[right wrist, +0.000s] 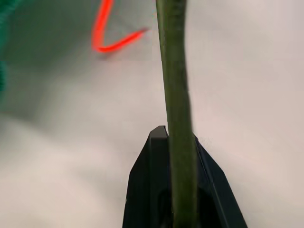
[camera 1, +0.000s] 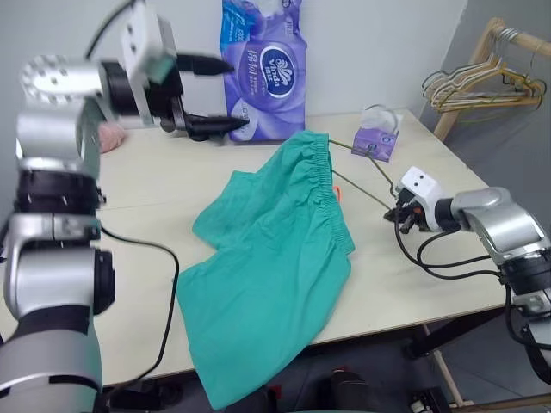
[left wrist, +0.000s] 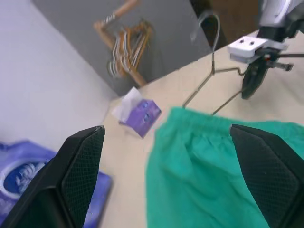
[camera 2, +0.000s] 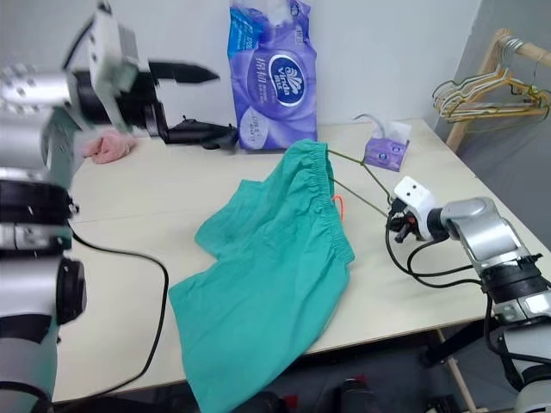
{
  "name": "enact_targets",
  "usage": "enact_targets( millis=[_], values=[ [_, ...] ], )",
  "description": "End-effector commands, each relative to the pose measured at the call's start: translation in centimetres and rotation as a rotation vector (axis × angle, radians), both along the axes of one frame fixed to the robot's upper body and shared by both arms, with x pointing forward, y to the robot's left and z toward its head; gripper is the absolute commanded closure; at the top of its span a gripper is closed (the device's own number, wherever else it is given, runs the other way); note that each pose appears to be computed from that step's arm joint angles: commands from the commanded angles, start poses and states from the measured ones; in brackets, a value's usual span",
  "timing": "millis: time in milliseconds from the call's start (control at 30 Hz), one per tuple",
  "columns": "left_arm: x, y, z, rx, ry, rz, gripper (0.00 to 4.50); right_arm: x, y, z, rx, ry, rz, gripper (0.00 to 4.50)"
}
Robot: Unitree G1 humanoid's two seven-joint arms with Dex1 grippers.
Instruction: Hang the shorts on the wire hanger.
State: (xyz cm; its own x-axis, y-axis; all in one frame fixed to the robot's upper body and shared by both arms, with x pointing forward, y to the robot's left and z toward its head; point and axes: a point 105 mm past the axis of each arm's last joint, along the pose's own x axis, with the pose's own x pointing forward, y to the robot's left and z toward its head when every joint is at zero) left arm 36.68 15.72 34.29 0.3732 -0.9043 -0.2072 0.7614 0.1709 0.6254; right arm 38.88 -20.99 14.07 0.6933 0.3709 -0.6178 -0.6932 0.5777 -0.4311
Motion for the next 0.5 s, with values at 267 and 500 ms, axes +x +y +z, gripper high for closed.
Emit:
enact_targets(
  millis=[267, 500],
  values=[
    [3.5, -1.3, -4.8, 0.297, 0.007, 0.031, 0.03, 1.1, 2.4, 7.1, -0.205, -0.340, 0.138, 4.50],
    [4.2, -5.6, -4.5, 0.272, -0.076, -0.018, 0.03, 0.2, 4.7, 9.2, -0.243, -0.431, 0.197, 4.50]
  ],
)
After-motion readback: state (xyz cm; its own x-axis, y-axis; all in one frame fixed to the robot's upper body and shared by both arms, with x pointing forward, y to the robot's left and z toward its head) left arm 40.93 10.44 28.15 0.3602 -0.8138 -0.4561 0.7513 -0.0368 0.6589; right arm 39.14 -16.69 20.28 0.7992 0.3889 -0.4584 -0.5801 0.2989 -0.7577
